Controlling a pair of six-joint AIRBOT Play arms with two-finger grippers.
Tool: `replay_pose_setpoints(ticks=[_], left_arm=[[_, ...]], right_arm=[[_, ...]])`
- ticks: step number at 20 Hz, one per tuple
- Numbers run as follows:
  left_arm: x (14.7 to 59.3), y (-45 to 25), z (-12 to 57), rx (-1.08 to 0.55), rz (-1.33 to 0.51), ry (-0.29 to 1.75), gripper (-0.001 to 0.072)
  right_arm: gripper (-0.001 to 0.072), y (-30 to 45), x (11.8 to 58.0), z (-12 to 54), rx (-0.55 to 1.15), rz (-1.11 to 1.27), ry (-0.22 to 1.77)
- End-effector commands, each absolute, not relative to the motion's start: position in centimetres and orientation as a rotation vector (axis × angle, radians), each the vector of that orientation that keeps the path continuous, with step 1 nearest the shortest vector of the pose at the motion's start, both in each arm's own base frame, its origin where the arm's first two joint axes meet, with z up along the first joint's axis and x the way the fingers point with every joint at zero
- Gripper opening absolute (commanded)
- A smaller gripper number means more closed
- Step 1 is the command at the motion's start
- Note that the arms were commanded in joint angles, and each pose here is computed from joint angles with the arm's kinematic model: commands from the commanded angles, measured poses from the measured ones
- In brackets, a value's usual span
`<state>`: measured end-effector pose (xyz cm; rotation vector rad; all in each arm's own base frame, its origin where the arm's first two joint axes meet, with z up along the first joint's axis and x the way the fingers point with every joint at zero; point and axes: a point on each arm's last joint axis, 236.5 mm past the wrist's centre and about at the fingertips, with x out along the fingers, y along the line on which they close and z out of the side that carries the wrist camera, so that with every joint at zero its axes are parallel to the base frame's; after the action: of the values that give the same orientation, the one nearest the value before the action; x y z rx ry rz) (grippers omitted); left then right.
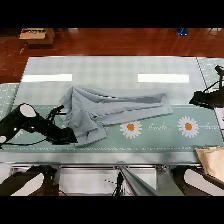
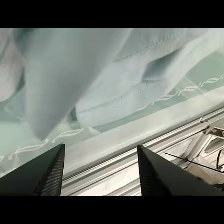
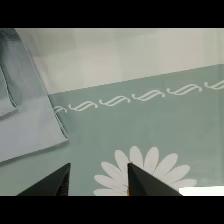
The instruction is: Fold the shirts.
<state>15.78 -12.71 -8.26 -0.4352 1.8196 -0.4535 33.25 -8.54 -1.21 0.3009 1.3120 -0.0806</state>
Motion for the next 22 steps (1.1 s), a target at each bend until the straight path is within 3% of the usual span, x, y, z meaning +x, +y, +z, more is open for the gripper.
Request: replay_pose_setpoints(ticks=[1, 7, 12, 13, 14, 15, 19, 21, 22], left_arm=[[15.7, -13.5, -9.0, -0.406, -0.446, 1.832, 0.0531], [16.7, -12.6, -10.4, -0.403, -0.359, 1.795, 0.0531], [16.6, -14.2, -12.0, -0.537, -0.320, 1.746, 0.0518], [17.0, -14.4, -12.2, -0.534, -0.314, 1.724, 0.0487], [17.8, -14.6, -12.3, -0.547, -0.294, 1.695, 0.0362], [18.5, -14.7, -12.5, -0.561, -0.267, 1.665, 0.0309], [20.5, -14.3, -12.9, -0.599, -0.191, 1.593, 0.0304], [20.5, -14.3, -12.9, -0.597, -0.193, 1.594, 0.0095], [20.4, -14.3, -12.9, -0.594, -0.197, 1.597, 0.0031]], right_arm=[[0.0447, -8.5, 33.3, -1.2, 0.297, -0.078, 1.311], [0.0447, -8.6, 33.3, -1.2, 0.294, -0.076, 1.309], [0.0447, -8.6, 33.3, -1.2, 0.295, -0.076, 1.308], [0.0447, -8.6, 33.3, -1.2, 0.294, -0.077, 1.308], [0.0447, -8.6, 33.3, -1.2, 0.295, -0.076, 1.309], [0.0447, -8.5, 33.3, -1.2, 0.296, -0.076, 1.310], [0.0447, -8.4, 33.3, -1.2, 0.303, -0.071, 1.310], [0.0447, -8.4, 33.4, -1.1, 0.302, -0.072, 1.307], [0.0446, -8.4, 33.4, -1.1, 0.302, -0.072, 1.307]])
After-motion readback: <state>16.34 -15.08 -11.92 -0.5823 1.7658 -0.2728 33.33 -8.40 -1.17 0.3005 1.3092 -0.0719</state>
